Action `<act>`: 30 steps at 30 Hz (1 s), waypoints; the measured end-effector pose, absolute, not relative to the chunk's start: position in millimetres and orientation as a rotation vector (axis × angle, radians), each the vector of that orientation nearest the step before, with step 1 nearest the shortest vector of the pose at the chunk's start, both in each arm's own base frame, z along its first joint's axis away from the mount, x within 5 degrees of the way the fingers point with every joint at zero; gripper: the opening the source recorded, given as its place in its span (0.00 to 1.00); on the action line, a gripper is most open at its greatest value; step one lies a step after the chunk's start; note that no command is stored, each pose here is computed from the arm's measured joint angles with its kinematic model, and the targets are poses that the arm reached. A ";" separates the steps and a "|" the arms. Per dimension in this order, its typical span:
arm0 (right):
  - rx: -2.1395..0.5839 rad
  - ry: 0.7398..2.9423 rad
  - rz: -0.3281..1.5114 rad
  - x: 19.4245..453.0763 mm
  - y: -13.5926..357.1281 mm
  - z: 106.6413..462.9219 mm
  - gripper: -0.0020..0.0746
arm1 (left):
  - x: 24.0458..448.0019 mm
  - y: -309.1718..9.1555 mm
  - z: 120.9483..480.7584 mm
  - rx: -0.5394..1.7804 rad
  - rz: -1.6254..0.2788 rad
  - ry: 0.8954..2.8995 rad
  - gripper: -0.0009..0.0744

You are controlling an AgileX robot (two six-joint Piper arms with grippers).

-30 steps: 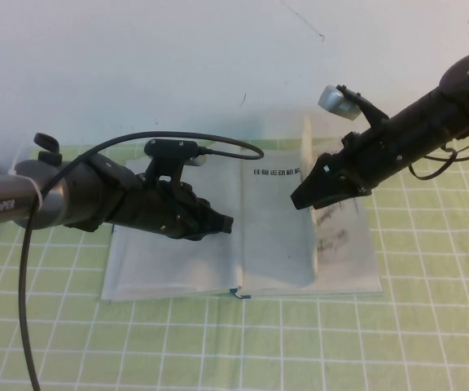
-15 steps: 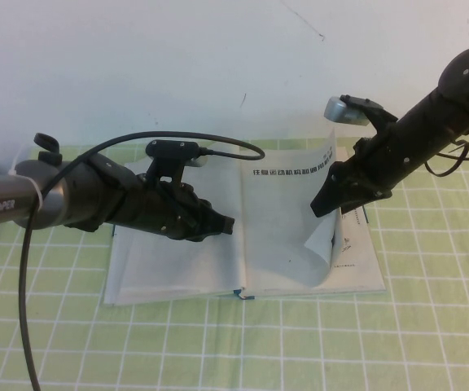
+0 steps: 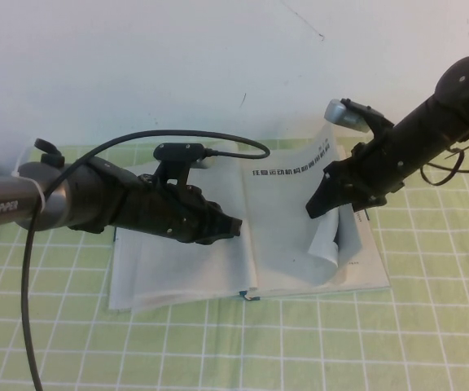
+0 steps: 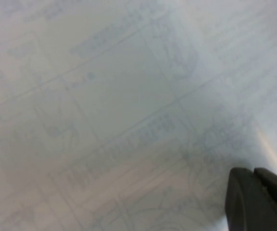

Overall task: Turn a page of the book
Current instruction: Open the closed book

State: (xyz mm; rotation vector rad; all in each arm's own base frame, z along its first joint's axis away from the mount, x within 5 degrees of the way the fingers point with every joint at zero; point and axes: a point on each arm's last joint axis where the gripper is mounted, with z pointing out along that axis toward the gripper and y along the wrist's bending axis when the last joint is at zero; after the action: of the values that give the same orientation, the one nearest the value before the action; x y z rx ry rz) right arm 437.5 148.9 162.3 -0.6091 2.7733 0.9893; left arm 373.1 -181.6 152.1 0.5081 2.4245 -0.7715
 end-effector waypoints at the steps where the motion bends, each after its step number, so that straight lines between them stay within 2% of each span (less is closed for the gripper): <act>1: -0.596 2.766 1.024 437.8 150.6 160.5 0.57 | 373.0 -182.3 152.1 0.508 -0.782 2.421 0.01; 10: -0.585 2.754 1.133 438.4 155.7 147.1 0.57 | 371.3 -182.0 160.3 0.520 -0.785 2.394 0.01; 18: -0.660 2.672 1.170 434.4 157.6 172.7 0.57 | 364.9 -179.4 193.0 0.601 -0.705 2.318 0.01; 30: -0.676 2.598 1.239 431.0 160.7 193.1 0.57 | 362.1 -170.3 186.7 0.662 -0.582 2.404 0.01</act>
State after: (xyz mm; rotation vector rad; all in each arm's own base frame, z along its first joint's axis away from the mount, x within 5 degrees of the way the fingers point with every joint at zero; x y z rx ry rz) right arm 431.0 160.7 193.1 -0.6758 2.5984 1.2392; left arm 362.1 -170.3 186.7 0.6619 2.4042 -0.5820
